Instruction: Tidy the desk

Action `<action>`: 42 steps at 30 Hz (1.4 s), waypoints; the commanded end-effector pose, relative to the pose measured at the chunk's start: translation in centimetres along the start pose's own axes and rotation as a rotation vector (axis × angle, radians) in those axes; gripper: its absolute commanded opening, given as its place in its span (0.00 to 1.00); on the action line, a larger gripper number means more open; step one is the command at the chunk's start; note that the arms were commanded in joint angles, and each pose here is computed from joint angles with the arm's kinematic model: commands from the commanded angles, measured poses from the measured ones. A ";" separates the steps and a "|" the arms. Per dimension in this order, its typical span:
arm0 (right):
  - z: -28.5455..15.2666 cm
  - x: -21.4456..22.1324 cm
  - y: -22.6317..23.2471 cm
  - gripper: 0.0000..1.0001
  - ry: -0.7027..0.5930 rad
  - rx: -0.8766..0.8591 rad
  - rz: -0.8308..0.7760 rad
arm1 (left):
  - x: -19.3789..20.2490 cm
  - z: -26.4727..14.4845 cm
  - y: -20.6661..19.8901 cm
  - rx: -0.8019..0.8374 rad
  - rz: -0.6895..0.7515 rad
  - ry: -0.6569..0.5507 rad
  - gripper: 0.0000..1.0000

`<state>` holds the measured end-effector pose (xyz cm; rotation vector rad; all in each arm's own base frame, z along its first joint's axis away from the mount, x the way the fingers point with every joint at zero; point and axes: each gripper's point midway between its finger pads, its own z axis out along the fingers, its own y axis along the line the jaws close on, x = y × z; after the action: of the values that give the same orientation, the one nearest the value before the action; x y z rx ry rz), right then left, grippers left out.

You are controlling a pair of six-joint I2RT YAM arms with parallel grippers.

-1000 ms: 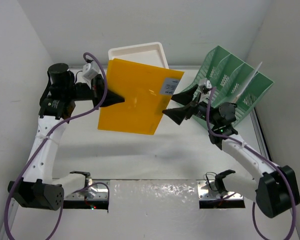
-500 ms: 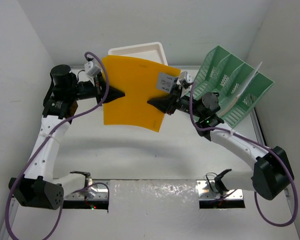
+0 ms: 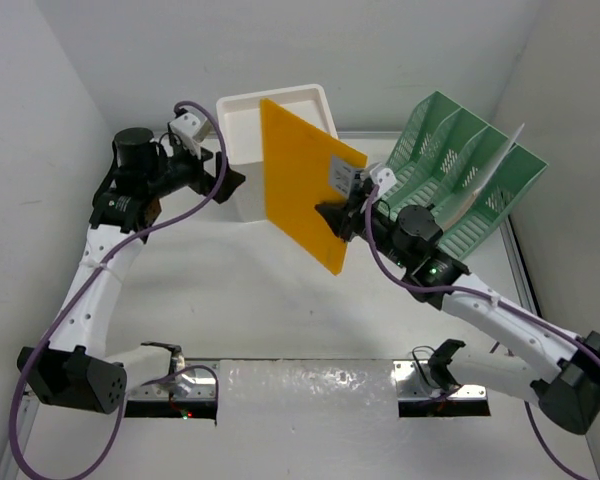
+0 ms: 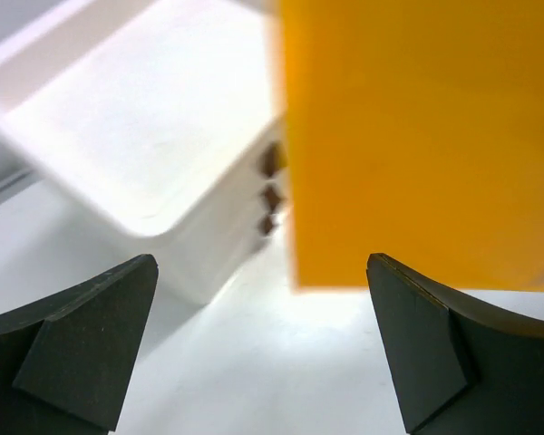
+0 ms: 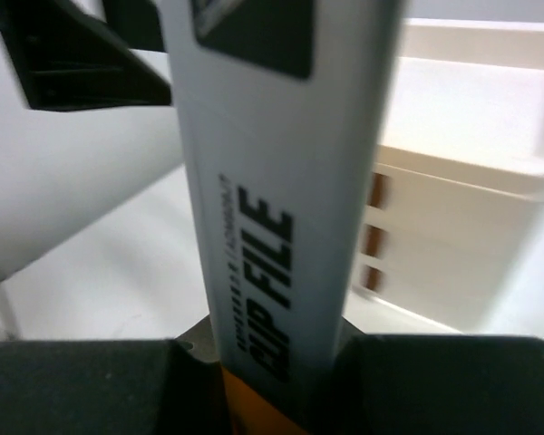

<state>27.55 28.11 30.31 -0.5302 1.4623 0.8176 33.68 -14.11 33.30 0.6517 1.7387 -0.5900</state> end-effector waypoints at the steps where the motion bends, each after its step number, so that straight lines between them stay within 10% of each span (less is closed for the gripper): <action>1: -2.7 -3.8 -4.4 0.00 -0.065 0.318 -0.081 | -1.6 -1.5 4.5 -0.274 0.068 0.003 1.00; 16: -12.2 -12.6 -8.2 0.00 -0.286 1.152 -0.265 | 3.8 -3.2 10.1 -0.646 -0.086 0.100 1.00; 32: -10.4 -16.4 -18.3 0.00 -0.338 1.567 -0.273 | 5.3 -3.6 11.7 -0.745 -0.107 0.122 1.00; 42: -9.5 -15.5 -22.2 0.00 -0.435 1.536 -0.232 | 5.6 -3.2 11.6 -0.729 -0.109 0.128 1.00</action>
<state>38.56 3.85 39.33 0.5842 1.2792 -0.5973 37.68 -2.39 27.14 0.0861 1.9884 0.0592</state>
